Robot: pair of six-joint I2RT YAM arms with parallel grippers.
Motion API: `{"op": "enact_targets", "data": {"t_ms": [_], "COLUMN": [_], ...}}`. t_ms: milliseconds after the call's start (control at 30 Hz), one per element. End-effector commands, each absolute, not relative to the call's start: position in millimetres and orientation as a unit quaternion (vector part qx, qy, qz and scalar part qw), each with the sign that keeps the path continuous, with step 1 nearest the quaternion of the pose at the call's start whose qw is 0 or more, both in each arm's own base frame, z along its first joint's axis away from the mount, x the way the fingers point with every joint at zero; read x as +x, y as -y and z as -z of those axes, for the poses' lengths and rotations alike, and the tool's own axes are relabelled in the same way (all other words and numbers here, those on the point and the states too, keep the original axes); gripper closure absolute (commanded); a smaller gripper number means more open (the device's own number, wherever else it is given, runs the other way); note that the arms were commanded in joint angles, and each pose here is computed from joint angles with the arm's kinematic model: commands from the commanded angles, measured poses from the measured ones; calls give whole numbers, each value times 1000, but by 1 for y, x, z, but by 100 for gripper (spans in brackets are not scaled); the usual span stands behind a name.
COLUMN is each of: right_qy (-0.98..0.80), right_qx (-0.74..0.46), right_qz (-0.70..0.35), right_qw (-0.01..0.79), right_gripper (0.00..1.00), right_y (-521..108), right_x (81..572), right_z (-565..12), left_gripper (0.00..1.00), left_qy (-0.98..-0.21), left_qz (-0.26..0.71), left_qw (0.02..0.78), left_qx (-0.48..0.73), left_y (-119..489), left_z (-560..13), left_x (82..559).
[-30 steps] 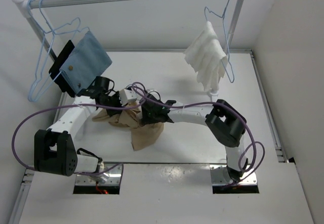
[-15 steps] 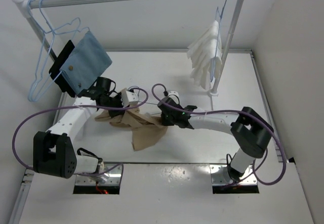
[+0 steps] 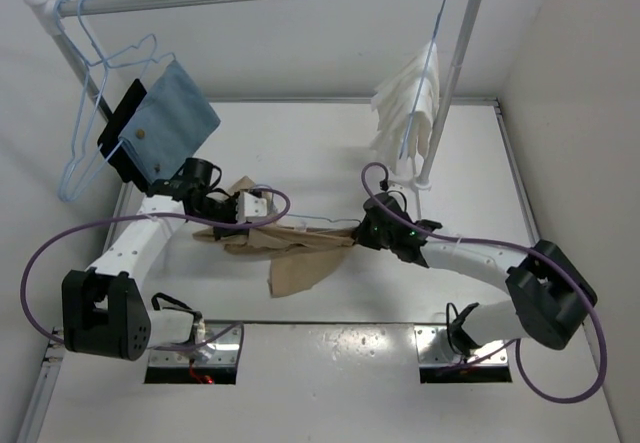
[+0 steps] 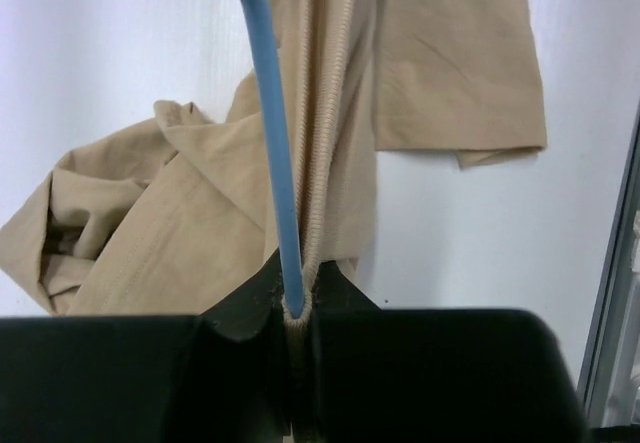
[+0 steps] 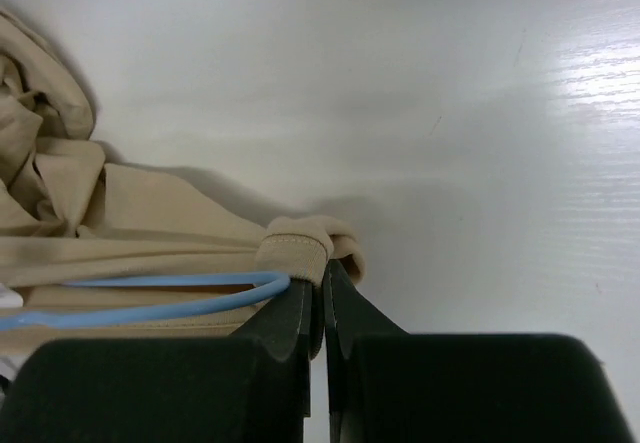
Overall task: Place the t-shirt on the hanger
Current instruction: Place tshirt on hanger
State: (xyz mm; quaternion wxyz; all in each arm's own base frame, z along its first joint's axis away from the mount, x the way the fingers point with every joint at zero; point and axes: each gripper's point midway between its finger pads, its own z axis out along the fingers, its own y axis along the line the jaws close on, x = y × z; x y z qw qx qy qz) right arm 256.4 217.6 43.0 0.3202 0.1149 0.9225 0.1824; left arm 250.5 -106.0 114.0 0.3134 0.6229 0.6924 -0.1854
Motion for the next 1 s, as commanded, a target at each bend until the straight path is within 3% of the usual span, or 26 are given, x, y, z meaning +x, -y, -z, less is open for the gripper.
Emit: {"op": "enact_targets", "data": {"t_ms": [0, 300, 533, 667, 967], "right_qy": [-936, -919, -924, -923, -842], "right_qx": [160, 206, 106, 10, -168], "right_qz": [-33, -24, -26, -78, -315], "right_qw": [312, 337, 367, 376, 404], "right_gripper": [100, 100, 100, 100, 100], "right_y": [-137, -105, -120, -148, -252], "right_x": [250, 258, 277, 282, 267], "right_z": [-10, -25, -55, -83, -155], "left_gripper": [100, 100, 100, 100, 100], "left_qy": [-683, -692, -744, -752, -662], "left_qz": [151, 79, 23, 5, 75], "left_qw": [275, 210, 209, 212, 301], "left_qx": [660, 686, 635, 624, 683], "left_y": [76, 42, 35, 44, 142], "left_z": [-110, -89, -81, -83, -119], "left_x": [233, 229, 253, 263, 259]}}
